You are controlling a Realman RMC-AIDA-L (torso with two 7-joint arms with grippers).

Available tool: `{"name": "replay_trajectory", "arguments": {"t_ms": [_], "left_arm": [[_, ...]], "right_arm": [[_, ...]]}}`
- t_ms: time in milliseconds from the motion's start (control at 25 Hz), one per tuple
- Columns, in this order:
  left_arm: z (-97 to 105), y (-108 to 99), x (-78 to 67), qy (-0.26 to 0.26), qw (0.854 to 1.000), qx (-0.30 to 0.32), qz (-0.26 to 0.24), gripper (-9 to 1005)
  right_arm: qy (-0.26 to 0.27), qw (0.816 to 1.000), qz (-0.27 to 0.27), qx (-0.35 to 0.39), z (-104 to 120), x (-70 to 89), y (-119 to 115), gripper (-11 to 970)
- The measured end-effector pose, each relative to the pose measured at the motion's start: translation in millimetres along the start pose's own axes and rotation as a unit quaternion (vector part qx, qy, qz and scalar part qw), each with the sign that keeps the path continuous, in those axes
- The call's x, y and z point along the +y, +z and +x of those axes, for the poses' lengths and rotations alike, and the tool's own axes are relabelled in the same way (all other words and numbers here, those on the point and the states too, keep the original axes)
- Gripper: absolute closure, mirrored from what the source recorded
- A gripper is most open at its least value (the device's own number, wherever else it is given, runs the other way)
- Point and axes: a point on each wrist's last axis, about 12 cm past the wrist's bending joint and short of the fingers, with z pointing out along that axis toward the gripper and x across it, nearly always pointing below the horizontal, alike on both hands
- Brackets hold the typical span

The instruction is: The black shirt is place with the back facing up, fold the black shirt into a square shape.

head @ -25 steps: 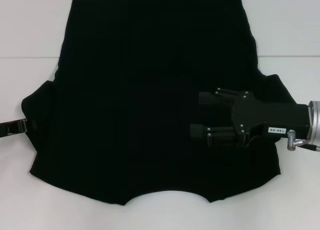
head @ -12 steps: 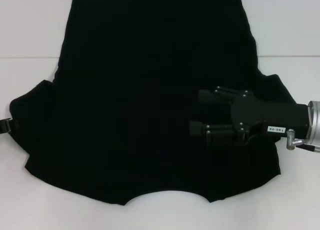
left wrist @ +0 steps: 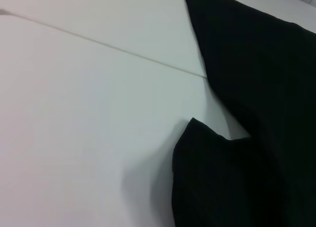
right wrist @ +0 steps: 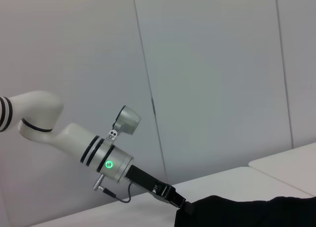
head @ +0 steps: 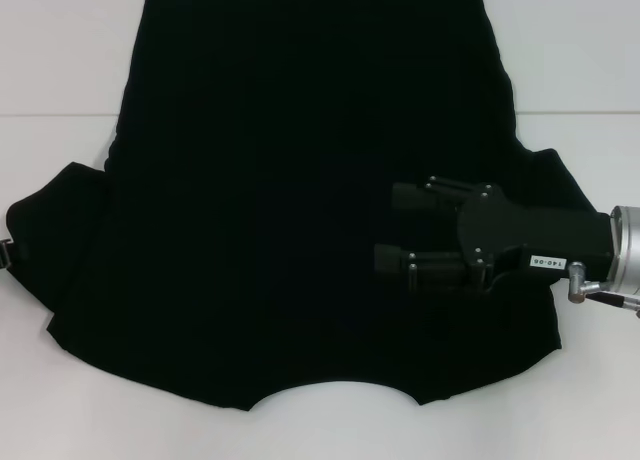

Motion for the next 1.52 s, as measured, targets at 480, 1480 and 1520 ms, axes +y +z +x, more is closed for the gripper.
{"name": "replay_trajectory", "arguments": {"t_ms": [480, 1480, 1520], "left_arm": [[3.6, -13.2, 7.9, -0.023, 1.0, -0.01, 0.007, 952], [2.5, -15.2, 4.9, -0.028, 0.999, -0.015, 0.026, 922], [0.0, -13.4, 2.1, -0.027, 0.999, -0.018, 0.031, 921]], "right_arm": [[-0.001, 1.0, 0.0, 0.0, -1.0, -0.7, 1.1, 34], [-0.003, 1.0, 0.004, 0.001, 0.6, -0.8, 0.0, 35], [-0.003, 1.0, 0.005, 0.001, 0.8, -0.9, -0.1, 35]]}}
